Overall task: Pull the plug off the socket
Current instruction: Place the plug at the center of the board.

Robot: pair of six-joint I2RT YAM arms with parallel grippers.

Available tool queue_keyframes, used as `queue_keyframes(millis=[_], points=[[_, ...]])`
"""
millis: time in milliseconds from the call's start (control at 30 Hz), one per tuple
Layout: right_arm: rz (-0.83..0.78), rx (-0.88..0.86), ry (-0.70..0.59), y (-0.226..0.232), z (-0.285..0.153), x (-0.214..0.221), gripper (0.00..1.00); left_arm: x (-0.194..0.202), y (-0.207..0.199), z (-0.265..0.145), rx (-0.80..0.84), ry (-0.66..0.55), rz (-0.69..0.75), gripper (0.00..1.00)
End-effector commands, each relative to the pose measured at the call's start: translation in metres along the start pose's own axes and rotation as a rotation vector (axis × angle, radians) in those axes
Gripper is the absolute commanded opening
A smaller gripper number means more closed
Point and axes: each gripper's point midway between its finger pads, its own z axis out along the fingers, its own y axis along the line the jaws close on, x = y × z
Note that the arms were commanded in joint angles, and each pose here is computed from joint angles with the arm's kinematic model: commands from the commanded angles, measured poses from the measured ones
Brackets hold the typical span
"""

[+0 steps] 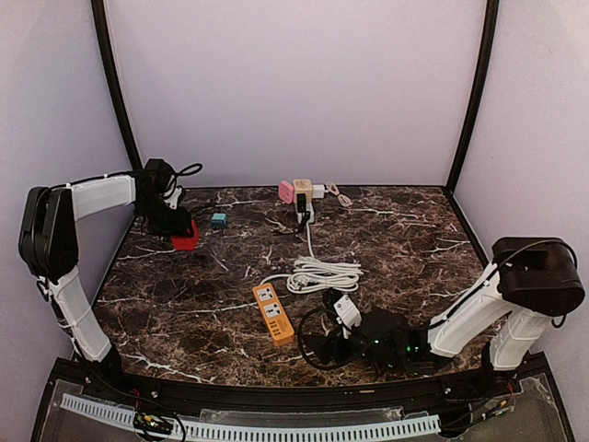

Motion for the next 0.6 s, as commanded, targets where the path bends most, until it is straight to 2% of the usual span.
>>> queue_keyframes(millis=[0, 133, 333, 567], points=[[-0.003, -0.014, -0.013, 0.003, 0.001, 0.001, 0.86, 0.0, 0.006, -0.005, 0.174, -0.027, -0.15, 0.26], [-0.003, -0.011, -0.011, 0.002, 0.001, 0.002, 0.86, 0.002, 0.006, -0.001, 0.264, -0.038, -0.207, 0.27], [-0.001, -0.006, -0.018, 0.0, -0.001, 0.002, 0.85, 0.002, 0.004, -0.007, 0.314, -0.07, -0.258, 0.28], [0.001, -0.002, -0.021, -0.001, -0.002, 0.002, 0.85, 0.011, 0.032, -0.012, 0.329, -0.068, -0.339, 0.32]])
